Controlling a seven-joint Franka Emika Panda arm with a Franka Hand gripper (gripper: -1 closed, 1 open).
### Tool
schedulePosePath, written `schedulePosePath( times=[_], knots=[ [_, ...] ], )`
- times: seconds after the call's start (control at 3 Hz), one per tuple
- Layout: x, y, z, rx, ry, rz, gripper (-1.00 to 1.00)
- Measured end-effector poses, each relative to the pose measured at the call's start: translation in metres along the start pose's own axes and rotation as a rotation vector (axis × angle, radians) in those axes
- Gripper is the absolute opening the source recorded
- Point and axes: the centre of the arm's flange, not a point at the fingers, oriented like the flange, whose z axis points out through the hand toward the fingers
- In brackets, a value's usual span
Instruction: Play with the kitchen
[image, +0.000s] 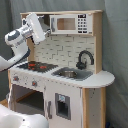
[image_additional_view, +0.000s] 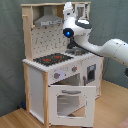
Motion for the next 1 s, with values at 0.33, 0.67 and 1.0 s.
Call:
schedulePosePath(
  times=[0.33,0.67,1.0],
  knots=[
    [0.012,-0.011,0.003,0.022,-0.009,0.042,1.0],
    [0.025,-0.017,0.002,0.042,-0.013,0.077,1.0],
    [0.035,-0.033,-0.009,0.078,-0.011,0.132,1.0]
  ],
)
